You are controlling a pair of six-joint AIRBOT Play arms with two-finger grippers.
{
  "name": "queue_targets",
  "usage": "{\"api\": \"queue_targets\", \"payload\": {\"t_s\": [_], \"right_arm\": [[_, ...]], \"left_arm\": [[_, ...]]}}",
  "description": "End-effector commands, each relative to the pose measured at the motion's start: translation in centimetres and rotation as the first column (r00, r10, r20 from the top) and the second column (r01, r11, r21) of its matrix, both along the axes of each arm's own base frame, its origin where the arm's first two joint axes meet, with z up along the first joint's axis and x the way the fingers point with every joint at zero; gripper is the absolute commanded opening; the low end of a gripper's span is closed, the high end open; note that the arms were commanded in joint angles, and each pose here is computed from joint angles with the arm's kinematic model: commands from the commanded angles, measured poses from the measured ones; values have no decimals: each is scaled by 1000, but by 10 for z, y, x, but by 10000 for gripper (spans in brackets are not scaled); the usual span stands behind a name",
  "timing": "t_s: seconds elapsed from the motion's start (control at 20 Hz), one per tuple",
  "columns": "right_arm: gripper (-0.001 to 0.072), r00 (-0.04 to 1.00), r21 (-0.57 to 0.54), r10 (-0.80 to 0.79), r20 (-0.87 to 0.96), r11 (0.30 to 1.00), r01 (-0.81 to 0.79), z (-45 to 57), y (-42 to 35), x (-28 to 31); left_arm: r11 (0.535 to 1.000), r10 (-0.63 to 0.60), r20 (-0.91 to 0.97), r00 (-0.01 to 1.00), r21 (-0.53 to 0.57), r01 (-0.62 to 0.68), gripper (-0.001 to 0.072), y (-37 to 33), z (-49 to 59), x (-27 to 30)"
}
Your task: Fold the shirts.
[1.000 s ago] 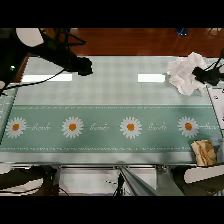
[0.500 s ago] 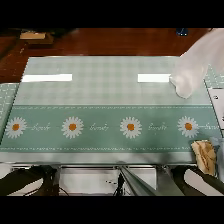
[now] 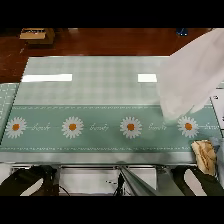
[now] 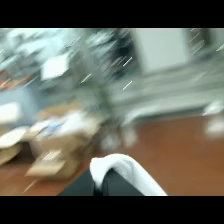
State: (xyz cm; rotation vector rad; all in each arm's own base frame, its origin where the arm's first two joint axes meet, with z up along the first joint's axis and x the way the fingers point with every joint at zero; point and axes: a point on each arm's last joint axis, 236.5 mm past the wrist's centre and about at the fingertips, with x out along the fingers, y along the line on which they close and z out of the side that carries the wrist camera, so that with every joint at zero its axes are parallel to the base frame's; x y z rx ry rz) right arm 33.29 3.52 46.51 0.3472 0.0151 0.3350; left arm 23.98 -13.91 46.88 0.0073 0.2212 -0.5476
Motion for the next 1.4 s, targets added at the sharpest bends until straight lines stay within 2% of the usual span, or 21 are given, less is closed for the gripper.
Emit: {"api": "queue_targets", "payload": {"t_s": [0.0,0.15,0.3,0.45,0.5,0.55,0.6,0.65,0.75,0.85,0.9,0.95,1.0,1.1,1.2,1.3,1.35], "right_arm": [[17,951,24,242,-191,970,-242,-47,50,-6],[17,866,-7,370,-337,919,-395,-97,110,12],[17,736,-35,514,-441,809,-587,-152,218,16],[20,635,-97,584,-506,693,-715,-218,331,2],[147,618,-119,596,-512,664,-739,-237,360,-4],[412,608,-131,603,-516,646,-752,-250,378,-7],[536,608,-147,598,-522,639,-755,-259,385,-6],[533,621,-173,578,-529,643,-746,-264,381,-1],[533,691,-246,484,-538,694,-677,-259,340,25],[533,789,-348,321,-524,765,-541,-240,263,58],[533,831,-413,215,-512,787,-458,-230,215,71],[533,859,-492,73,-506,794,-357,-223,156,81],[533,857,-568,-89,-508,783,-255,-222,92,86],[533,762,-659,-355,-542,742,-123,-232,-21,79],[533,666,-547,-415,-620,837,13,-246,-88,72],[532,617,-375,-344,-708,923,85,-268,-118,66],[532,602,-306,-311,-736,945,114,-280,-129,63]], "left_arm": [[994,101,-17,995,39,-101,398,31,-6,-10],[993,109,-53,993,49,-107,398,31,-16,-7],[993,111,-61,992,46,-108,398,30,-18,-4],[992,112,-89,990,63,-106,398,31,-25,-6],[991,119,-112,987,81,-111,398,33,-31,-7],[986,139,-137,981,106,-125,398,37,-39,-6],[980,166,-168,972,137,-144,398,44,-49,-6],[973,189,-201,961,167,-157,398,50,-59,-7],[967,198,-271,942,209,-143,399,50,-79,-7],[960,206,-345,916,252,-121,407,47,-107,-1],[955,213,-386,898,277,-107,479,45,-125,5],[947,224,-441,869,310,-87,600,42,-151,11],[937,239,-497,834,343,-64,628,41,-179,15],[914,270,-599,754,406,-5,627,39,-244,21],[893,307,-662,684,449,34,626,42,-308,28],[888,360,-691,626,459,-4,622,58,-365,39],[891,390,-702,596,452,-50,621,70,-385,44]]}}
